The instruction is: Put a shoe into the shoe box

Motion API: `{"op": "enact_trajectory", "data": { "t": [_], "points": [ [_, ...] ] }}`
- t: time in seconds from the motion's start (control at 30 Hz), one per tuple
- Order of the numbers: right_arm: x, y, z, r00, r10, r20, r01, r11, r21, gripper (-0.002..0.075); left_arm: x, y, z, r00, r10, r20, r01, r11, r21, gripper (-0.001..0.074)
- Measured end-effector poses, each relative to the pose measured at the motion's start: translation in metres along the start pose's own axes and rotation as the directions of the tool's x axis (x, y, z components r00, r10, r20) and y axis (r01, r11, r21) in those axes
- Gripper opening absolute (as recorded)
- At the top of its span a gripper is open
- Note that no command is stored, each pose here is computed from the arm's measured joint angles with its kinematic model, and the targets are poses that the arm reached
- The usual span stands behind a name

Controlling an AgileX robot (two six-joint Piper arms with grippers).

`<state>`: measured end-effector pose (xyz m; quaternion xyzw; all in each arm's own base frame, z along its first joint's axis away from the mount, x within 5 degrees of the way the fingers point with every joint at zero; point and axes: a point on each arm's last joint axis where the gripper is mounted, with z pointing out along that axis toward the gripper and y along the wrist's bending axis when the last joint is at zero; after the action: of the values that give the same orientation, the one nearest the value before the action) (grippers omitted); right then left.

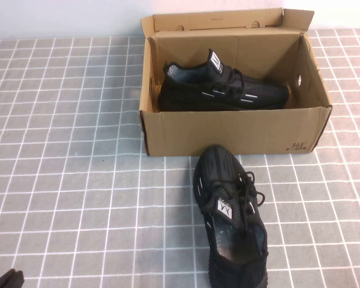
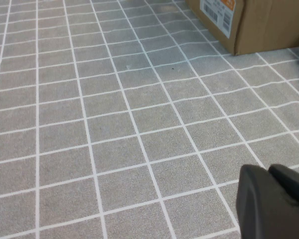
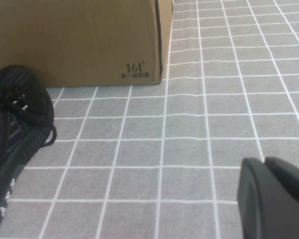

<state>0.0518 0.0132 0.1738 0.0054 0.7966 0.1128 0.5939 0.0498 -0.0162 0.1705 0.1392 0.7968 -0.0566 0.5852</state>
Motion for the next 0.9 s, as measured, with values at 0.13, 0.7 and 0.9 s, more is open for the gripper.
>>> {"op": "enact_trajectory", "data": {
  "t": [0.13, 0.7, 0.9],
  "points": [
    [0.0000, 0.0000, 0.0000, 1.000, 0.000, 0.000, 0.000, 1.000, 0.000, -0.0016, 0.0000, 0.0000, 0.0000, 1.000, 0.000, 0.000, 0.000, 1.000, 0.000, -0.0001],
    [0.0000, 0.0000, 0.0000, 1.000, 0.000, 0.000, 0.000, 1.000, 0.000, -0.0016, 0.0000, 0.0000, 0.0000, 1.000, 0.000, 0.000, 0.000, 1.000, 0.000, -0.0001],
    [-0.0015, 0.0000, 0.0000, 1.000, 0.006, 0.017, -0.006, 1.000, 0.000, -0.0016, 0.0000, 0.0000, 0.0000, 1.000, 0.000, 0.000, 0.000, 1.000, 0.000, -0.0001]
  ]
}}
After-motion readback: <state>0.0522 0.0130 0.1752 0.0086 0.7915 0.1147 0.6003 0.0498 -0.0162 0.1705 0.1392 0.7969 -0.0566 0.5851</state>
